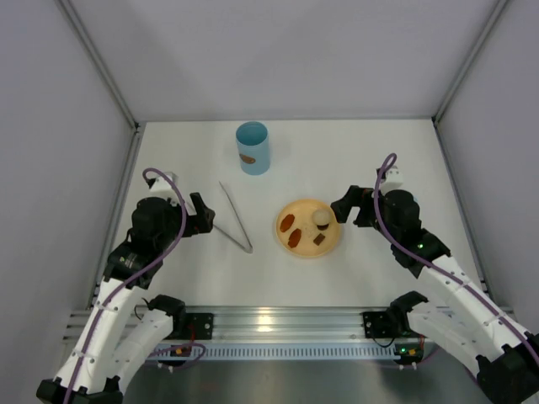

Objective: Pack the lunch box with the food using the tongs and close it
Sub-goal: Pick up the clamp at the center of the board.

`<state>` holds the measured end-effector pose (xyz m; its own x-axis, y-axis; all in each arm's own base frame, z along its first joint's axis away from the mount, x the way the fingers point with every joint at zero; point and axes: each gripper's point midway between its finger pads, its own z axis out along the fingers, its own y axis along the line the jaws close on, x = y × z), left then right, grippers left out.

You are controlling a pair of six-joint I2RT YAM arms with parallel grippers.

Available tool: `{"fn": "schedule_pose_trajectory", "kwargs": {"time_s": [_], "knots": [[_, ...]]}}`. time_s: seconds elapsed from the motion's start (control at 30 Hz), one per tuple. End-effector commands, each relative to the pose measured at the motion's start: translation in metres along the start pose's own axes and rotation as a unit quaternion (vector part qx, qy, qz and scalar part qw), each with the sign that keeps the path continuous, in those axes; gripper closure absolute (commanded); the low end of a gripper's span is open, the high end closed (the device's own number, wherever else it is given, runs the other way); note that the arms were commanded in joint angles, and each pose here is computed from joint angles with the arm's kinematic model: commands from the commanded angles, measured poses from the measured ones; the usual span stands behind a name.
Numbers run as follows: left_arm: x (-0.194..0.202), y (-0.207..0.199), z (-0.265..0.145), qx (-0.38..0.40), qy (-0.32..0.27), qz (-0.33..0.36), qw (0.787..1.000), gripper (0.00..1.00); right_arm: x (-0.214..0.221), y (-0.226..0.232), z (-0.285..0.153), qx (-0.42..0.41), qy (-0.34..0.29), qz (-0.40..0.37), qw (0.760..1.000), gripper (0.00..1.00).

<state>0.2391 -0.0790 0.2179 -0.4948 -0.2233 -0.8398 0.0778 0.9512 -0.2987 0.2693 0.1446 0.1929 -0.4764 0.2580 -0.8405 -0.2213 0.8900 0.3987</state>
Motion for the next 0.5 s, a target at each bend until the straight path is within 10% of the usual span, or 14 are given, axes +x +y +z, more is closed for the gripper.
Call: {"fn": "schedule_pose_trajectory", "kwargs": {"time_s": [0.0,0.47], "knots": [[-0.0005,-0.002,-0.0002,0.007,-0.003,0.005,1.0,0.01,-0.0256,0.0172,-0.0061,-0.019,-0.033,0.001,0.999,0.0],[-0.0003,-0.0025,-0.0002,0.009,-0.003,0.005,1.0,0.01,-0.0219,0.0155,-0.0056,-0.016,-0.026,0.003,1.0,0.0]]}}
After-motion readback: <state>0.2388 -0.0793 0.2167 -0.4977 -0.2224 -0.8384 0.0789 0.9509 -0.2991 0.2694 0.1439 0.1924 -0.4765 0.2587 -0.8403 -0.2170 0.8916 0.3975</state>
